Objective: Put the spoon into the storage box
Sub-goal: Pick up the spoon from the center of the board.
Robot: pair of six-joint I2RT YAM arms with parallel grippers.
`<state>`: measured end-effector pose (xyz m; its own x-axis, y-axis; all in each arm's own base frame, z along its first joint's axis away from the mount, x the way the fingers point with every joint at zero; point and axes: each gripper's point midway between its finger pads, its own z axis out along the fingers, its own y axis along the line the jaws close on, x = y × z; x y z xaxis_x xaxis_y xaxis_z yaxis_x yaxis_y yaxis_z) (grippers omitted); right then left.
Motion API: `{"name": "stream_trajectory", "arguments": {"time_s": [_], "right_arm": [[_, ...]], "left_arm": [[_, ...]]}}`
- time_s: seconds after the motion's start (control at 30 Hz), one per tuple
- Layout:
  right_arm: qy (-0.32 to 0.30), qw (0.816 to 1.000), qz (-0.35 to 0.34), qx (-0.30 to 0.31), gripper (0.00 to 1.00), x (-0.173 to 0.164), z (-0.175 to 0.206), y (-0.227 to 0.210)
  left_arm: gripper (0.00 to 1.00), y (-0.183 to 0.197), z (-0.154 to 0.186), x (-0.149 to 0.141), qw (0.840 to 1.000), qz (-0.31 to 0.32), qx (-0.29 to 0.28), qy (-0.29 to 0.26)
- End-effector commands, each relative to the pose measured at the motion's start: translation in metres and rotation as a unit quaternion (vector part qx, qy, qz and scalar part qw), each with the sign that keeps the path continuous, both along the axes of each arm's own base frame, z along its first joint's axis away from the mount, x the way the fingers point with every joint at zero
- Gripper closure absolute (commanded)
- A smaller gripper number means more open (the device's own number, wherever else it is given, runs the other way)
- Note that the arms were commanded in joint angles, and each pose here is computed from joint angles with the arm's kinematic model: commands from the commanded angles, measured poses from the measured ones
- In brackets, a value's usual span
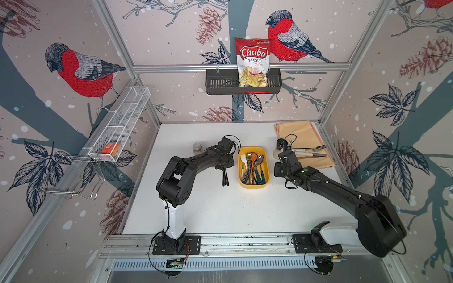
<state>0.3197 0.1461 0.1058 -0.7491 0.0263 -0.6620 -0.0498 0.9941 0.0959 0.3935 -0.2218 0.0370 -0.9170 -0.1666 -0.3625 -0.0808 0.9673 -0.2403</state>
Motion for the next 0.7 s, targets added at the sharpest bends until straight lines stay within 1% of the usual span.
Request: {"name": "stream_trajectory", "arguments": {"time_s": [0.0, 0.4, 0.67], "right_arm": [[-0.011, 1.0, -0.007, 0.002, 0.55, 0.003, 0.005, -0.001], [-0.013, 1.0, -0.009, 0.003, 0.55, 0.004, 0.007, -0.001], [-0.011, 1.0, -0.01, 0.003, 0.55, 0.004, 0.005, -0.001]], "left_arm": [[0.71, 0.008, 0.002, -0.001, 1.0, 0.008, 0.012, -0.002], [0.7, 0.007, -0.01, -0.001, 1.0, 0.004, 0.019, 0.008], [0.72, 0.005, -0.01, -0.001, 1.0, 0.001, 0.015, 0.006]]}}
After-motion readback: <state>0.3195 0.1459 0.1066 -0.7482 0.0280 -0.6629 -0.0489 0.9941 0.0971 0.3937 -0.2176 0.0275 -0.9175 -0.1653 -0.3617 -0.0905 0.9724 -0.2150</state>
